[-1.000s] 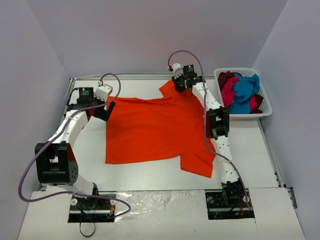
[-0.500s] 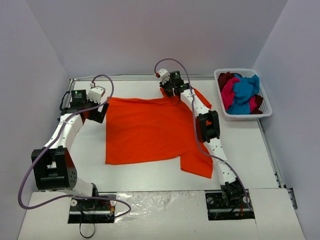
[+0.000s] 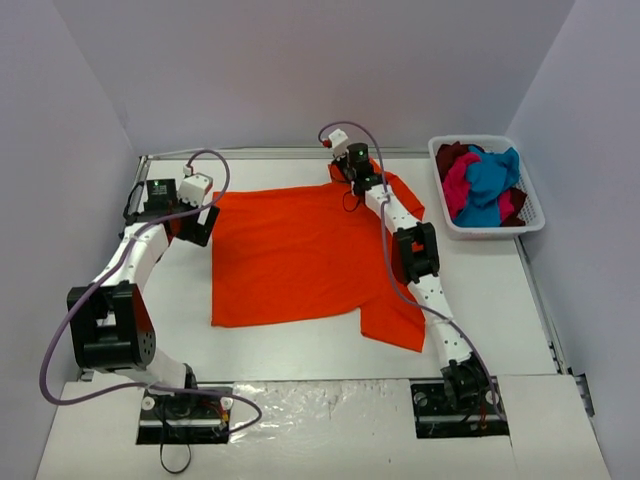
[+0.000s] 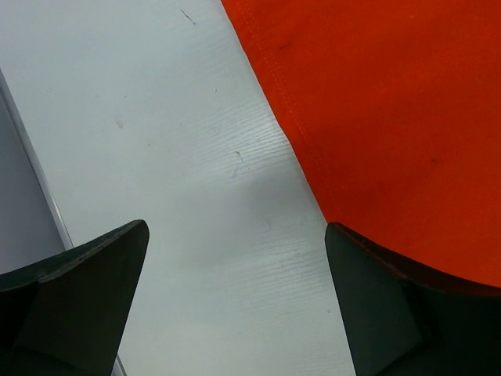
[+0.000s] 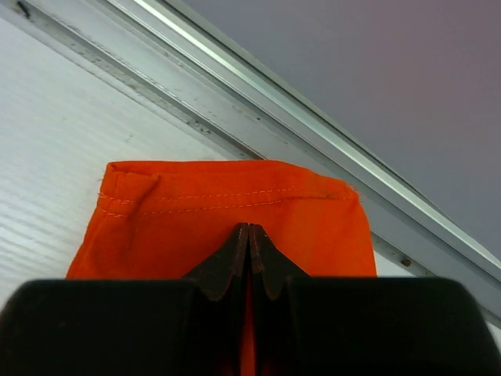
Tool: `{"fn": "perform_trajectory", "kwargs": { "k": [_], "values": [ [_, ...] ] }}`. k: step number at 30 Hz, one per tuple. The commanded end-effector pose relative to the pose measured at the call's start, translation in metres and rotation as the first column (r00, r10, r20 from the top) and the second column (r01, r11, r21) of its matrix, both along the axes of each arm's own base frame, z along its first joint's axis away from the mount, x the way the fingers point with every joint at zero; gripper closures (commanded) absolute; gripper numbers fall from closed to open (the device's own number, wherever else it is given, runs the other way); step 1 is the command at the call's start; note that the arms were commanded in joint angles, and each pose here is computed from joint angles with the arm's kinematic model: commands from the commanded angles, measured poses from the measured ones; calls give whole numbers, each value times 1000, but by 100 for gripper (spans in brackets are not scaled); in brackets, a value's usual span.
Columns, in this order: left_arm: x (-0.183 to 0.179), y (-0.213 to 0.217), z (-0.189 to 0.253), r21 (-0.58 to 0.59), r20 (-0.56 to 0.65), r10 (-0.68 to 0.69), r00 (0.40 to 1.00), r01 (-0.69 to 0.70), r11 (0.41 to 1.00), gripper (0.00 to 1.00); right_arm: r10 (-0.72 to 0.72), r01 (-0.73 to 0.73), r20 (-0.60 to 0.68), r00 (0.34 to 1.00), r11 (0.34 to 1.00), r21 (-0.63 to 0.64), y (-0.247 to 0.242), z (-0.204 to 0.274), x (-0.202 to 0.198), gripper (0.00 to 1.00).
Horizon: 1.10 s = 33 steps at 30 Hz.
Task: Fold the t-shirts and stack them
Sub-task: Flatten out the tshirt
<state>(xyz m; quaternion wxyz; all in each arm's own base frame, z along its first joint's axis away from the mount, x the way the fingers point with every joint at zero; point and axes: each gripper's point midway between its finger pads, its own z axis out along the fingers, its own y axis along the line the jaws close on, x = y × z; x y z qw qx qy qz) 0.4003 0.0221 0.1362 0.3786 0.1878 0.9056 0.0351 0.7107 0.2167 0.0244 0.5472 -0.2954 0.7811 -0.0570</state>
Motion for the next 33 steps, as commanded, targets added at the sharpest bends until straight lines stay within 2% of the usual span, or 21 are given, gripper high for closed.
{"fn": "perform_trajectory", "kwargs": {
  "k": [1, 9, 12, 15, 19, 21, 22, 24, 25, 26, 27, 28, 29, 30, 32, 33],
  "values": [
    [2, 4, -2, 2, 2, 17, 1000, -17, 1000, 4, -92, 93, 73, 993, 996, -13, -27, 6, 16, 100],
    [0, 3, -7, -5, -14, 15, 1000, -15, 1000, 4, -200, 207, 130, 971, 977, -45, -60, 11, 24, 100],
    [2, 4, -5, -6, -11, 23, 1000, -23, 1000, 4, -245, 260, 208, 947, 964, -51, -69, 29, 29, 100],
    [1, 3, -1, -6, 3, 20, 1000, -20, 1000, 4, -281, 298, 283, 917, 954, -19, -76, 68, 32, 100],
    [0, 4, 5, -3, 25, 26, 999, -26, 1000, 3, -288, 301, 386, 877, 953, 29, -71, 156, 27, 100],
    [-1, 4, 11, -2, 47, 28, 999, -28, 1000, 3, -294, 297, 394, 871, 953, 56, -70, 184, 21, 100],
    [0, 4, 14, -1, 54, 27, 998, -27, 1000, 3, -305, 299, 413, 858, 951, 80, -72, 217, 14, 100],
    [-1, 4, 20, -6, 71, 31, 997, -31, 999, 3, -296, 294, 370, 881, 954, 64, -71, 217, 2, 100],
    [0, 2, 22, -13, 77, 26, 997, -25, 1000, 3, -295, 289, 363, 884, 955, 71, -73, 243, -10, 100],
    [-2, 0, 23, -23, 79, 20, 997, -18, 1000, 3, -270, 272, 299, 915, 962, 36, -70, 219, -19, 100],
    [-2, -6, 24, -46, 81, -3, 997, 6, 999, 3, -262, 265, 270, 927, 964, 26, -71, 219, -27, 100],
    [-5, -10, 22, -61, 74, -18, 997, 22, 998, 3, -263, 262, 246, 933, 964, 40, -74, 240, -46, 100],
    [-6, -15, 23, -60, 73, -52, 996, 57, 997, 3, -229, 231, 152, 962, 973, 5, -73, 206, -60, 96],
    [-7, -21, 23, -71, 67, -85, 994, 90, 993, 3, -202, 203, 96, 975, 979, -7, -76, 217, -85, 85],
    [-12, -26, 19, -52, 22, -132, 991, 133, 990, 3, -180, 180, -9, 984, 983, -37, -81, 202, -118, 80],
    [-15, -34, 16, -56, 2, -171, 985, 170, 984, 3, -151, 144, -110, 982, 987, -66, -87, 186, -153, 78]
  ]
}}
